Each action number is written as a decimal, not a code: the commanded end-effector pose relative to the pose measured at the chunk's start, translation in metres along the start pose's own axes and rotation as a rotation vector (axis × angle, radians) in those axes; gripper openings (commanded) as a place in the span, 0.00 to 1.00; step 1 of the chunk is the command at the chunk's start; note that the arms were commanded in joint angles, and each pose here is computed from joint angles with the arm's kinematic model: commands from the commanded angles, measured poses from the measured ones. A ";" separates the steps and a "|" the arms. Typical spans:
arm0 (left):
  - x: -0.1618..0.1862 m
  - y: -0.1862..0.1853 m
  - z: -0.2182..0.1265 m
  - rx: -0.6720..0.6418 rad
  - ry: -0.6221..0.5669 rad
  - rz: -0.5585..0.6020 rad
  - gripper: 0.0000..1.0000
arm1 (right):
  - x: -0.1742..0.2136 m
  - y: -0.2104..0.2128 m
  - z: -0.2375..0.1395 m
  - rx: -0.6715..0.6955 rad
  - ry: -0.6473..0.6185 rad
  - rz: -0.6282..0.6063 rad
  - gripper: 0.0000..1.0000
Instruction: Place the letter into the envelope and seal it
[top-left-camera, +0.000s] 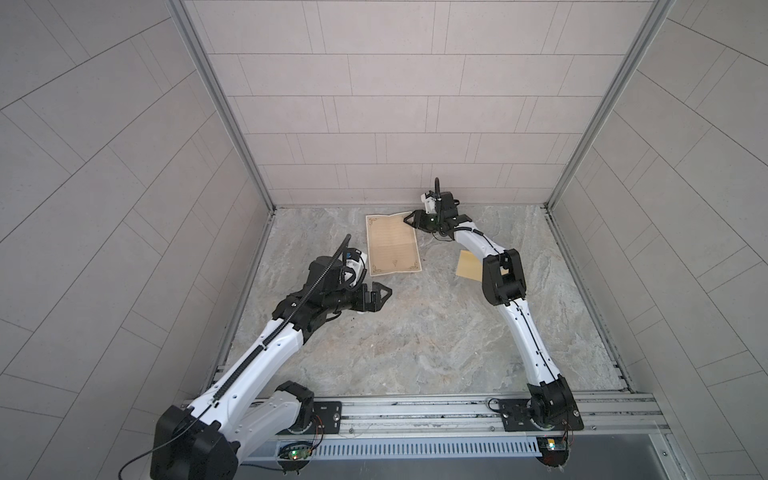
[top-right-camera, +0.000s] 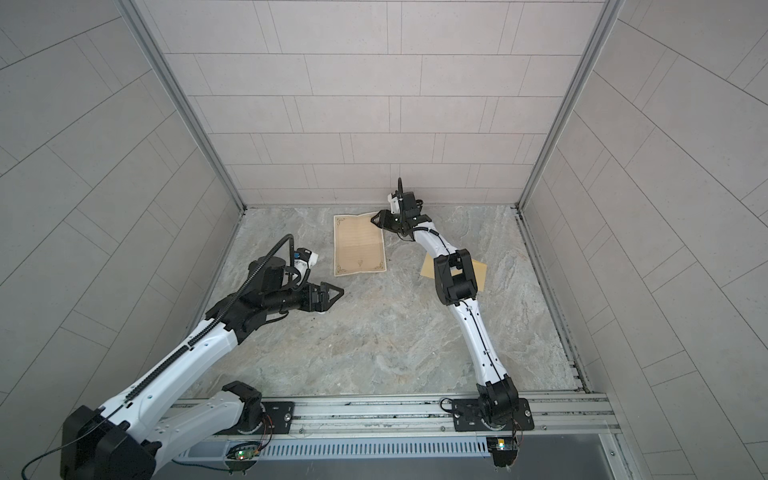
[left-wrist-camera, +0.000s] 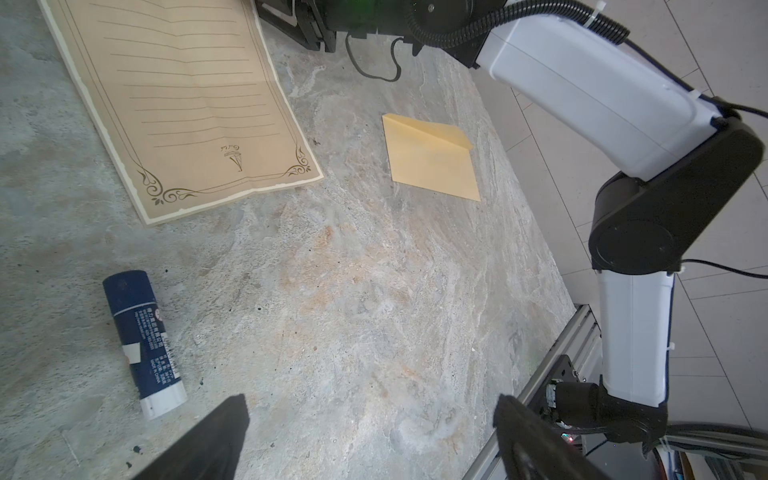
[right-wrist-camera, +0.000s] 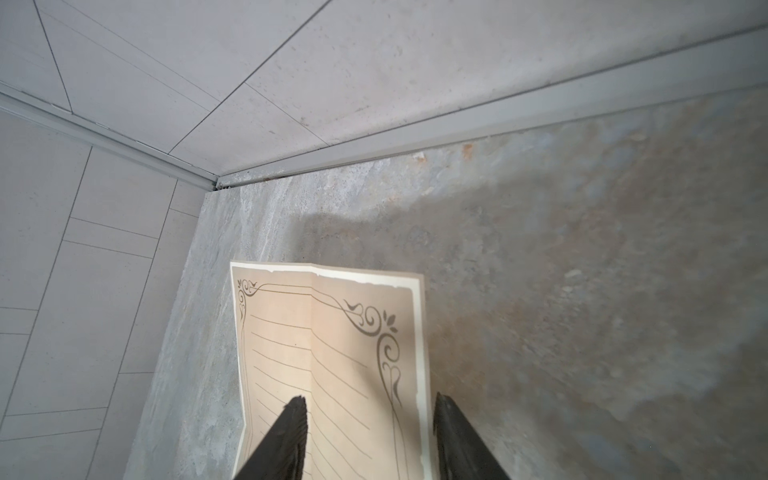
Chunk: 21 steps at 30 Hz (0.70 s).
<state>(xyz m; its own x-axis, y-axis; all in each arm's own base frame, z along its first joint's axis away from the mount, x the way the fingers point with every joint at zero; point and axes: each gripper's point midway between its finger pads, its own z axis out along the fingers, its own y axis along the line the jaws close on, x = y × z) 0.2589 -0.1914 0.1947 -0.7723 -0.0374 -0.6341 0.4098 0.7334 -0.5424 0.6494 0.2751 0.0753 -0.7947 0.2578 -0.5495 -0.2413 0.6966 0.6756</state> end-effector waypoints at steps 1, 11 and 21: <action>0.007 0.001 0.000 -0.001 0.016 0.016 0.99 | 0.007 -0.001 0.006 -0.017 0.020 0.013 0.43; 0.009 0.001 0.001 0.005 0.014 0.013 0.99 | 0.016 -0.002 0.010 -0.043 0.043 0.005 0.09; 0.008 0.000 -0.001 0.004 0.002 0.019 0.99 | 0.006 0.015 -0.007 -0.055 0.015 -0.075 0.00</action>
<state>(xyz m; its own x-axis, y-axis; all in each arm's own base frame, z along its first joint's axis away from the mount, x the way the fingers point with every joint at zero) 0.2561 -0.1904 0.1888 -0.7794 -0.0342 -0.6256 0.4044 0.7352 -0.5441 0.6399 0.2802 0.0567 -0.8143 0.2176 -0.5381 -0.2707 0.6778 0.6837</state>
